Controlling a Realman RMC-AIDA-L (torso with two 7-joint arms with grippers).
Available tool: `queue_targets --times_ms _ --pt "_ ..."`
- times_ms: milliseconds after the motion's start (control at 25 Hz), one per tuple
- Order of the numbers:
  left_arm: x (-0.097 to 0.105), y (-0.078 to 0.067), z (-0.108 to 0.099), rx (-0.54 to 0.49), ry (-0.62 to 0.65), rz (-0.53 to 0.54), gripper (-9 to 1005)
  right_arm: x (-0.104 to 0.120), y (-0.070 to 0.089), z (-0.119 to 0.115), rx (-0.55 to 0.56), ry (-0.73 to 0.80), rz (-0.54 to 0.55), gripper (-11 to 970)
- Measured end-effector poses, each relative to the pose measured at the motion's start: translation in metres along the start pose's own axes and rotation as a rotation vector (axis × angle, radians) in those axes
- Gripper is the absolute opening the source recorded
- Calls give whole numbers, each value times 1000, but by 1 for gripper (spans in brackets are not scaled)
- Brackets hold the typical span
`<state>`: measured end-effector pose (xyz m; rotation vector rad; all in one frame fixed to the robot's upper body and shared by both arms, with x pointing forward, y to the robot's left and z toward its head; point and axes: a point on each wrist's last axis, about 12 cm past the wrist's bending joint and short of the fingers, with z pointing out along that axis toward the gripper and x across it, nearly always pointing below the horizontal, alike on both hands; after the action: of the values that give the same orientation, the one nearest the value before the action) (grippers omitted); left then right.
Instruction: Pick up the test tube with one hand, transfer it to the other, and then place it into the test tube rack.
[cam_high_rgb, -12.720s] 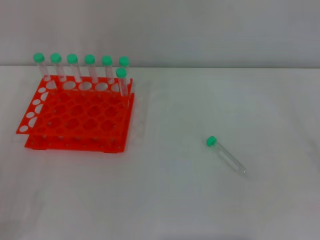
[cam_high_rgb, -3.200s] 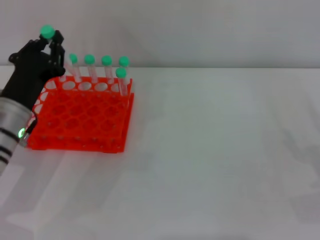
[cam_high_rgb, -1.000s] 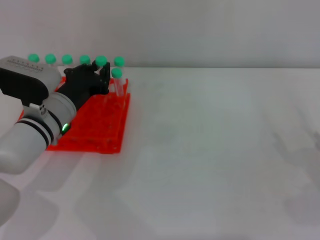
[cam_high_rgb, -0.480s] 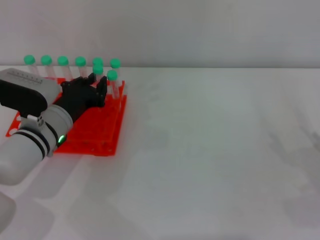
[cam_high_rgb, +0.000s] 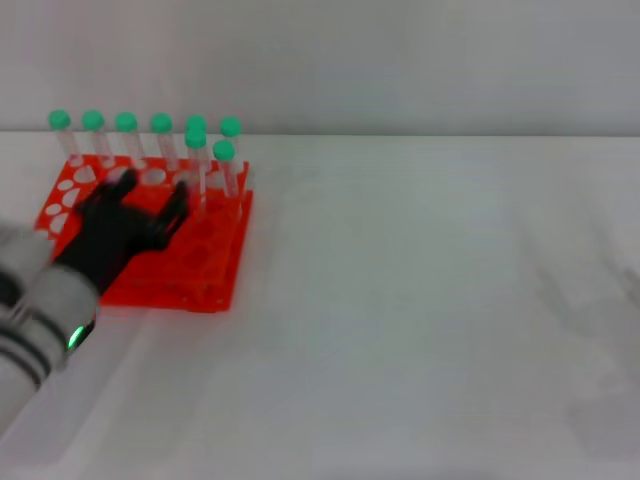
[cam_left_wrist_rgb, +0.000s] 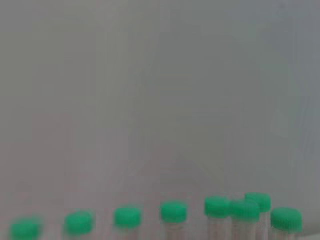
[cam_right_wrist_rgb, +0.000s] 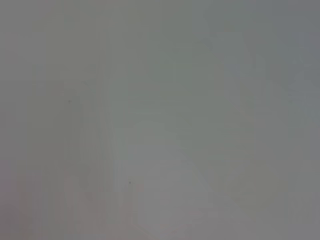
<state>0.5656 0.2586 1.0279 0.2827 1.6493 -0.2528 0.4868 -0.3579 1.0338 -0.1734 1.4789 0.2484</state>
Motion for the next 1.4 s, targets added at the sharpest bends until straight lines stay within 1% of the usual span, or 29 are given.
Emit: queue_targets --times_ms 40,160,240,320,400,440,560,680,800,1160,1400 --pt "2 1 -6 -6 -11 -8 605 0 0 0 1 0 -2 834" --pt "15 11 -46 -67 -82 -75 670 0 -2 0 13 1 -5 834" --pt "22 19 -74 -132 -128 -133 670 0 -3 -1 20 1 -11 834" --pt "30 28 -108 -228 -178 -203 670 0 -4 -1 25 0 -25 834" --pt "37 35 -133 -305 -211 -250 670 -1 -6 -2 40 -3 -39 834" --pt "40 38 -144 -341 -223 -267 670 -1 -7 -2 51 -3 -42 834" --pt "45 42 -166 -400 -243 -296 670 -1 -14 -4 98 -3 -40 834" --pt "47 42 -175 -409 -247 -311 670 -2 -19 -5 133 -2 -37 834" --pt "47 42 -175 -404 -249 -314 670 -2 -20 -5 141 0 -36 834" --pt "43 41 -168 -385 -265 -314 670 -2 -20 -3 140 2 -37 834" --pt "38 41 -157 -362 -283 -317 670 -2 -20 -4 141 1 -36 834"
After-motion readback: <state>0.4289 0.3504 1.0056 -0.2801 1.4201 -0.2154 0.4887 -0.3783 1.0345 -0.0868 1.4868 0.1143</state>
